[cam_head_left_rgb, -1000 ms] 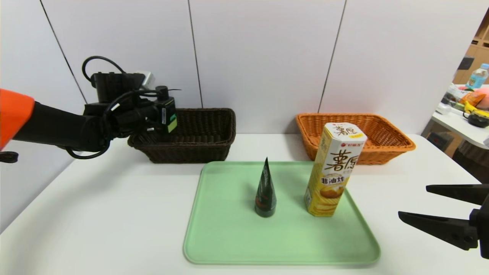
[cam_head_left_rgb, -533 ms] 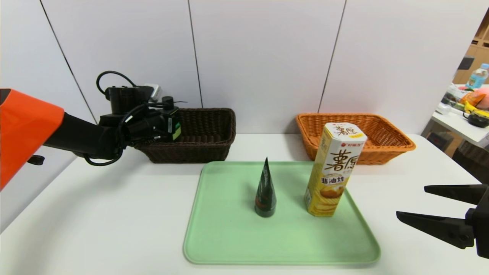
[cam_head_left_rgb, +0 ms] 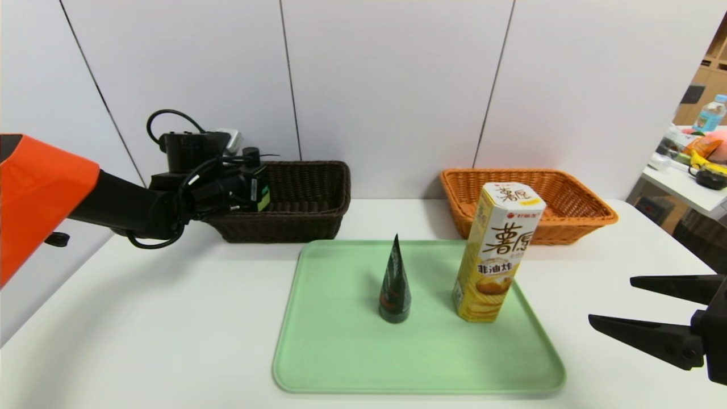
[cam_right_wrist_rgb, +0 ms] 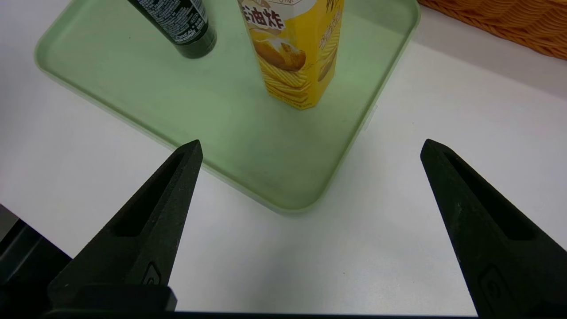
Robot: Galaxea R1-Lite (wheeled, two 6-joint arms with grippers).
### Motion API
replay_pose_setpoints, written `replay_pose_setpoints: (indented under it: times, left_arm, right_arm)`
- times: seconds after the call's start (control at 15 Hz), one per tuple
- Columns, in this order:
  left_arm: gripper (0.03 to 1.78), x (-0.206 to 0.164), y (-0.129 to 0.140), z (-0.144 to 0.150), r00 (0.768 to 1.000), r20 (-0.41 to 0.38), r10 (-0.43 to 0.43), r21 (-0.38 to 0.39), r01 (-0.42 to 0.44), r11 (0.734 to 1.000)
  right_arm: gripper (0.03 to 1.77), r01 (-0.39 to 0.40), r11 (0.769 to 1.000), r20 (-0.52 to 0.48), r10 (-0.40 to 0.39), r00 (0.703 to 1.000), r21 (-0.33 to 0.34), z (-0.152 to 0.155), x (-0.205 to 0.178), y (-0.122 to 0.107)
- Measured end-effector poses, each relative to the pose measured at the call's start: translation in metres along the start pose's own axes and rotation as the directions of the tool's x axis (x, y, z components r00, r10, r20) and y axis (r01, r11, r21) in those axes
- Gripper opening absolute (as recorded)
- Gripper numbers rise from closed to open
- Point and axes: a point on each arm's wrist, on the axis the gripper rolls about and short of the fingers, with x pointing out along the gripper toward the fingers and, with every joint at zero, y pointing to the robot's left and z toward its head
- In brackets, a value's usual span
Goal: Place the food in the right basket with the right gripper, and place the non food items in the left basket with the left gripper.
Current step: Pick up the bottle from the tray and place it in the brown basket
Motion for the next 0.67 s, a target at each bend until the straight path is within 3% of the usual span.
replay_pose_setpoints:
  times: [0.2,0.47,0.67]
  left_arm:
    - [0.59,-0.0009,-0.0003,-0.0001,1.000,-0.001,-0.001,0.004,0.001,1.000]
    - [1.02,-0.0030,-0.0003,0.0026,1.000,0.007,0.000,0.002,0.000,1.000]
    - [1.24,-0.0058,-0.0001,0.0068,1.000,0.018,0.003,-0.002,-0.003,1.000]
  right_arm:
    - [1.70,0.000,1.000,0.001,0.000,1.000,-0.001,0.0003,-0.0001,0.0000]
    - [1.70,0.000,1.000,0.002,0.000,1.000,-0.001,0.0004,-0.0001,0.0000]
    - [1.70,0.000,1.000,0.002,0.000,1.000,0.000,0.0004,-0.0002,0.0000]
